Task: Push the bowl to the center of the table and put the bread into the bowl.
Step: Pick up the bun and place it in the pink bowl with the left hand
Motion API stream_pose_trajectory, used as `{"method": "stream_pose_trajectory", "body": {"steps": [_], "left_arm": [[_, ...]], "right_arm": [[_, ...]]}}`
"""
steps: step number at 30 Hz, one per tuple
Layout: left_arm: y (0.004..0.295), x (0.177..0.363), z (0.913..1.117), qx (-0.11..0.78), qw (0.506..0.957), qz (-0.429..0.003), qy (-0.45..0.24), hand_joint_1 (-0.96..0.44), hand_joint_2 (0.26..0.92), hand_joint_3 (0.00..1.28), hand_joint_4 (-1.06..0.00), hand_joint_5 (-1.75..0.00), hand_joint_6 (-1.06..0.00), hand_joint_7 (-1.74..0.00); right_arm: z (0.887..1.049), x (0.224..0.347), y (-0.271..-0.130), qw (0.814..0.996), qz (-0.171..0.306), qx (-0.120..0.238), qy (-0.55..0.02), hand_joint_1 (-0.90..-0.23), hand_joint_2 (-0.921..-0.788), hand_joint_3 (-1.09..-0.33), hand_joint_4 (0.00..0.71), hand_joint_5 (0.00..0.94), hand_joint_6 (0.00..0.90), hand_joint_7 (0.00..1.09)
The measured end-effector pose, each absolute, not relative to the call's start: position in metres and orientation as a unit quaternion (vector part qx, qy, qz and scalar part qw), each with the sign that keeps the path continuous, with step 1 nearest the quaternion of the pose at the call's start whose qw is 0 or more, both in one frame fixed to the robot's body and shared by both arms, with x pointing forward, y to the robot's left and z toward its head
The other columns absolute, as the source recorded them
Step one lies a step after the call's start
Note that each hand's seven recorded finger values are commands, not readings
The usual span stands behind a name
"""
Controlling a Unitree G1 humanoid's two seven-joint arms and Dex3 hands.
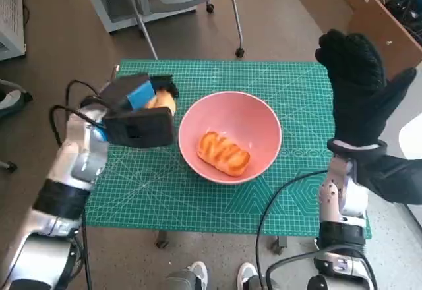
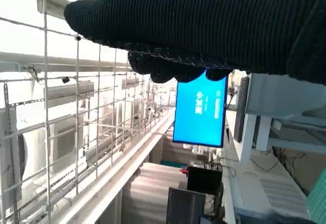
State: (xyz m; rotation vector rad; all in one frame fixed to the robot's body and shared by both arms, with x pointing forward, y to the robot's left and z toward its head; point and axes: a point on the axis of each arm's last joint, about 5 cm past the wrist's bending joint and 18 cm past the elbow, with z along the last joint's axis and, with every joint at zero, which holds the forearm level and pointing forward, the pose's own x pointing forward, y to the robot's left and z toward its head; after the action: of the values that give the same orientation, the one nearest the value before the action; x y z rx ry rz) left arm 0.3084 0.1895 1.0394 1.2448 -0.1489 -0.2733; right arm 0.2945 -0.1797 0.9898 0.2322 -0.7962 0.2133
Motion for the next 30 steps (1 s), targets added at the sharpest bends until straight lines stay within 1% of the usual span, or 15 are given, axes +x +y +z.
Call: {"method": "stream_pose_trajectory", "body": {"steps": [5, 7, 10, 12, 13, 16, 20, 22, 24, 25, 26, 27, 28, 29, 30], "left_arm": [[0.180, 0.290, 1.057, 0.561, 0.807, -0.118, -0.145, 0.00, 0.910, 0.03, -0.79, -1.07, -0.65, -1.13], [0.174, 0.283, 1.061, 0.549, 0.809, -0.117, -0.176, 0.00, 0.912, 0.03, -0.78, -1.02, -0.67, -1.18], [0.163, 0.273, 1.066, 0.528, 0.812, -0.124, -0.219, 0.00, 0.916, 0.03, -0.70, -1.04, -0.71, -1.19], [0.154, 0.268, 1.068, 0.514, 0.813, -0.132, -0.241, 0.00, 0.917, 0.04, -0.68, -1.04, -0.72, -1.19], [0.152, 0.267, 1.069, 0.510, 0.813, -0.135, -0.248, 0.00, 0.908, 0.03, -0.73, -1.04, -0.72, -1.14], [0.143, 0.264, 1.069, 0.492, 0.815, -0.150, -0.266, 0.00, 0.899, 0.02, -0.80, -1.02, -0.71, -1.10], [0.136, 0.264, 1.065, 0.469, 0.820, -0.171, -0.279, 0.00, 0.896, 0.02, -0.83, -1.00, -0.70, -1.10], [0.132, 0.267, 1.061, 0.459, 0.822, -0.180, -0.283, 0.00, 0.910, 0.03, -0.78, -1.04, -0.67, -1.14], [0.128, 0.270, 1.055, 0.449, 0.827, -0.188, -0.283, 0.00, 0.915, 0.03, -0.76, -1.06, -0.65, -1.17], [0.127, 0.272, 1.052, 0.444, 0.829, -0.194, -0.279, -0.07, 0.916, 0.07, -0.69, -1.00, -0.62, -1.21], [0.125, 0.274, 1.049, 0.437, 0.832, -0.199, -0.276, -0.17, 0.918, 0.12, -0.62, -0.84, -0.58, -1.28], [0.124, 0.276, 1.045, 0.431, 0.836, -0.205, -0.271, -0.24, 0.919, 0.16, -0.59, -0.73, -0.55, -1.33], [0.123, 0.277, 1.042, 0.426, 0.839, -0.210, -0.265, -0.23, 0.890, 0.15, -0.52, -0.65, -0.47, -1.20], [0.122, 0.279, 1.039, 0.423, 0.842, -0.215, -0.259, -0.27, 0.861, 0.12, -0.42, -0.46, -0.38, -0.92], [0.121, 0.280, 1.035, 0.421, 0.843, -0.219, -0.252, -0.33, 0.852, 0.08, -0.35, -0.30, -0.32, -0.68]], "right_arm": [[0.990, 0.294, -0.179, 0.910, 0.103, 0.114, -0.386, -0.497, -0.921, -0.618, 0.387, 0.007, 0.149, 0.58], [0.990, 0.294, -0.179, 0.910, 0.103, 0.114, -0.386, -0.497, -0.921, -0.618, 0.387, 0.007, 0.149, 0.58], [0.989, 0.295, -0.179, 0.910, 0.103, 0.117, -0.385, -0.497, -0.921, -0.618, 0.387, 0.007, 0.150, 0.58], [0.989, 0.295, -0.178, 0.910, 0.104, 0.120, -0.384, -0.497, -0.921, -0.619, 0.387, 0.007, 0.151, 0.58], [0.989, 0.295, -0.178, 0.910, 0.104, 0.121, -0.383, -0.496, -0.921, -0.619, 0.389, 0.007, 0.153, 0.58], [0.989, 0.295, -0.176, 0.910, 0.105, 0.123, -0.383, -0.495, -0.921, -0.619, 0.391, 0.008, 0.155, 0.58], [0.989, 0.294, -0.177, 0.910, 0.105, 0.123, -0.383, -0.494, -0.921, -0.619, 0.393, 0.008, 0.157, 0.58], [0.988, 0.293, -0.177, 0.910, 0.105, 0.123, -0.382, -0.494, -0.921, -0.619, 0.393, 0.008, 0.157, 0.58], [0.988, 0.293, -0.177, 0.910, 0.105, 0.123, -0.381, -0.494, -0.921, -0.619, 0.393, 0.008, 0.157, 0.58], [0.988, 0.293, -0.177, 0.910, 0.105, 0.123, -0.381, -0.494, -0.921, -0.619, 0.393, 0.008, 0.157, 0.58], [0.988, 0.292, -0.177, 0.910, 0.105, 0.123, -0.381, -0.494, -0.921, -0.619, 0.393, 0.008, 0.157, 0.58], [0.988, 0.292, -0.178, 0.911, 0.105, 0.123, -0.380, -0.494, -0.921, -0.619, 0.393, 0.007, 0.156, 0.59], [0.988, 0.292, -0.178, 0.911, 0.105, 0.123, -0.380, -0.494, -0.921, -0.619, 0.393, 0.007, 0.156, 0.59], [0.987, 0.291, -0.178, 0.911, 0.105, 0.122, -0.380, -0.494, -0.921, -0.618, 0.393, 0.007, 0.156, 0.59], [0.987, 0.291, -0.178, 0.911, 0.105, 0.122, -0.381, -0.494, -0.921, -0.618, 0.393, 0.007, 0.156, 0.59]]}}
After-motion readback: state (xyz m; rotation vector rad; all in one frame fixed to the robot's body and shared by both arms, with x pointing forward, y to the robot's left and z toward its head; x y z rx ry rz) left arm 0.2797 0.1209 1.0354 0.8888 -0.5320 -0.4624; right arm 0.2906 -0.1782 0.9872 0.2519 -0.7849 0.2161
